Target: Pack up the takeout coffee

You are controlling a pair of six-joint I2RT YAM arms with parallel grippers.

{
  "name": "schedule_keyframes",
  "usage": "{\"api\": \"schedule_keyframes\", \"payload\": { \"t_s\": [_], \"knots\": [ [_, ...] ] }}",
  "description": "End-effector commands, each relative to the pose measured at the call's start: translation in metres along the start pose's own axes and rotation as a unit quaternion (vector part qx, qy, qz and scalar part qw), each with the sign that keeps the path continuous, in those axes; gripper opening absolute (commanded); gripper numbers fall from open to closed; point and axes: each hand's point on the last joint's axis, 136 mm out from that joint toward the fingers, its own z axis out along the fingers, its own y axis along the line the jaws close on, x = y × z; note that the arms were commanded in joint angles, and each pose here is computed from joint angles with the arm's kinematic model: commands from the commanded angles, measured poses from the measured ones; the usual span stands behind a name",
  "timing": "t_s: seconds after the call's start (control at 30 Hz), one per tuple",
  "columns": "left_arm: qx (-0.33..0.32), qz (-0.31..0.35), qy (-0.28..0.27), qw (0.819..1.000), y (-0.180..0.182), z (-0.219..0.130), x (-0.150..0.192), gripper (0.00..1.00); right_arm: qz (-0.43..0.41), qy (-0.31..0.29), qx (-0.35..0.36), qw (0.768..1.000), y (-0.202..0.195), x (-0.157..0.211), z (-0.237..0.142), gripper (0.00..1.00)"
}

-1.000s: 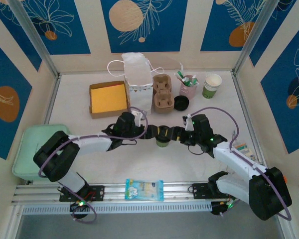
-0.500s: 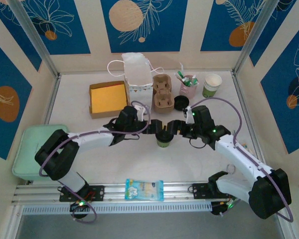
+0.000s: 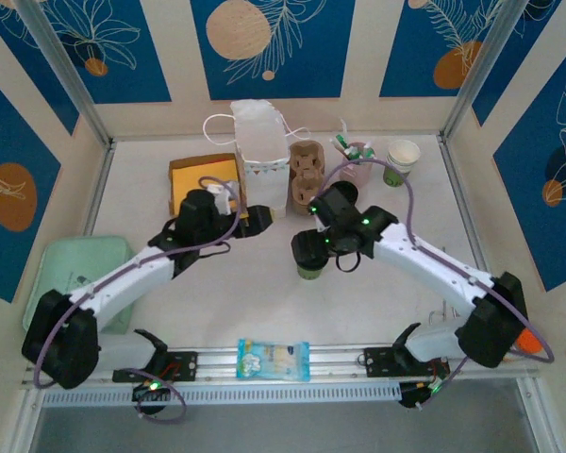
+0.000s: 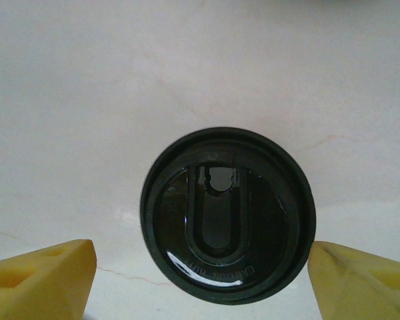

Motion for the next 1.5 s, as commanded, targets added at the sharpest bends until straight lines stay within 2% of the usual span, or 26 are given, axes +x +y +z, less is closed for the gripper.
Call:
{"api": "schedule_keyframes", "payload": {
  "t_s": [0.0, 0.27, 0.57, 0.87, 1.2, 1.47],
  "knots": [
    [-0.05, -0.016, 0.019, 0.998, 0.034, -0.015, 0.021, 1.0, -0.025, 0.031, 0.071, 0.997, -0.014, 0.009, 0.002, 0.83],
    [-0.074, -0.02, 0.011, 0.997, 0.054, -0.039, 0.033, 1.0, -0.053, 0.047, 0.121, 0.99, -0.011, 0.004, 0.013, 0.83],
    [-0.075, -0.023, 0.009, 0.997, 0.058, -0.043, 0.031, 1.0, -0.053, 0.058, 0.125, 0.989, -0.011, 0.008, 0.023, 0.81],
    [-0.075, -0.022, 0.008, 0.997, 0.06, -0.044, 0.031, 1.0, -0.047, 0.069, 0.107, 0.991, -0.008, 0.014, 0.034, 0.76],
    [-0.072, -0.023, 0.007, 0.997, 0.06, -0.045, 0.033, 1.0, -0.029, 0.06, 0.118, 0.991, -0.021, 0.011, 0.029, 0.71],
    [-0.072, -0.019, 0.002, 0.997, 0.059, -0.048, 0.031, 1.0, -0.002, 0.044, 0.133, 0.99, -0.05, -0.004, 0.019, 0.69]
  ]
}}
